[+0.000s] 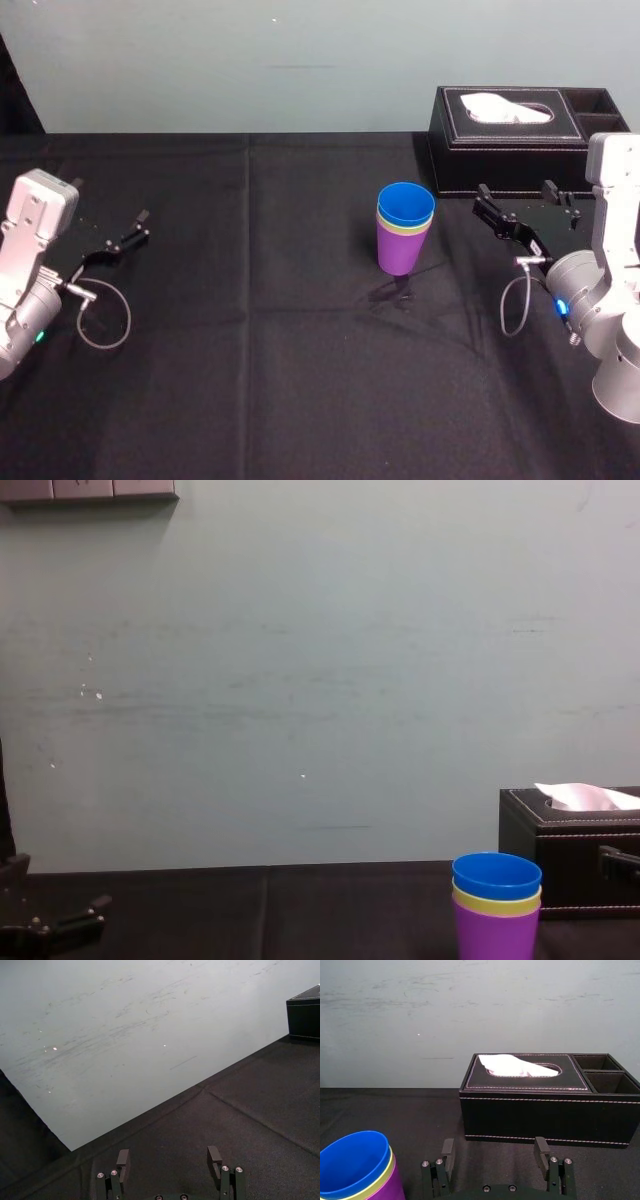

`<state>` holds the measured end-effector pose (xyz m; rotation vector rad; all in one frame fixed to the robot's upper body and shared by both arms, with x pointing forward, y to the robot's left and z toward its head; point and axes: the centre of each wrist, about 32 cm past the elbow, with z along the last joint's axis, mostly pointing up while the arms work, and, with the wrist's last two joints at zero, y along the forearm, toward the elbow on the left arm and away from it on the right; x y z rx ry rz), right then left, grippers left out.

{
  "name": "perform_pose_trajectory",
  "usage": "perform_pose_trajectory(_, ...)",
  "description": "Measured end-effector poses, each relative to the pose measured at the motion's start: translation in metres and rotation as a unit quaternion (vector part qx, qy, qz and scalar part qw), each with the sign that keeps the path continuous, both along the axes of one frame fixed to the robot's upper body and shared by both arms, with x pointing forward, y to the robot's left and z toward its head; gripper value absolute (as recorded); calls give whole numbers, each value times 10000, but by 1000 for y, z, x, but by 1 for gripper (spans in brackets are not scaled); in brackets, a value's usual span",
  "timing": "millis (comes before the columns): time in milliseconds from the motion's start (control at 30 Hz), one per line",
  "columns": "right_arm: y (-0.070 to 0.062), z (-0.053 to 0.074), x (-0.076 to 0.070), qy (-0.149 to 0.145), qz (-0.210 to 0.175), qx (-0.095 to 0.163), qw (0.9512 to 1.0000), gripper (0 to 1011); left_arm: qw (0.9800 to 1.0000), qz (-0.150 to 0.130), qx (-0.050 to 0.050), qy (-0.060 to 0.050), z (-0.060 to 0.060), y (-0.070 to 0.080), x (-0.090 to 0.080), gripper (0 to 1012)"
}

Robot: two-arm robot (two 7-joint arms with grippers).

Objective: Stack the three plastic cups sequentially using one hand.

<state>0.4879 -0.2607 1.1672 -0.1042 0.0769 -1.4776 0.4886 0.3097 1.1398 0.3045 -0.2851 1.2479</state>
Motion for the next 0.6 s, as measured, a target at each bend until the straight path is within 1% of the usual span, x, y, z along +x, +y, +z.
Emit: perform_pose_trajectory(600,0,0,0,0,0,0,10000,1000,10000,0,0,0,0,0,0,1011)
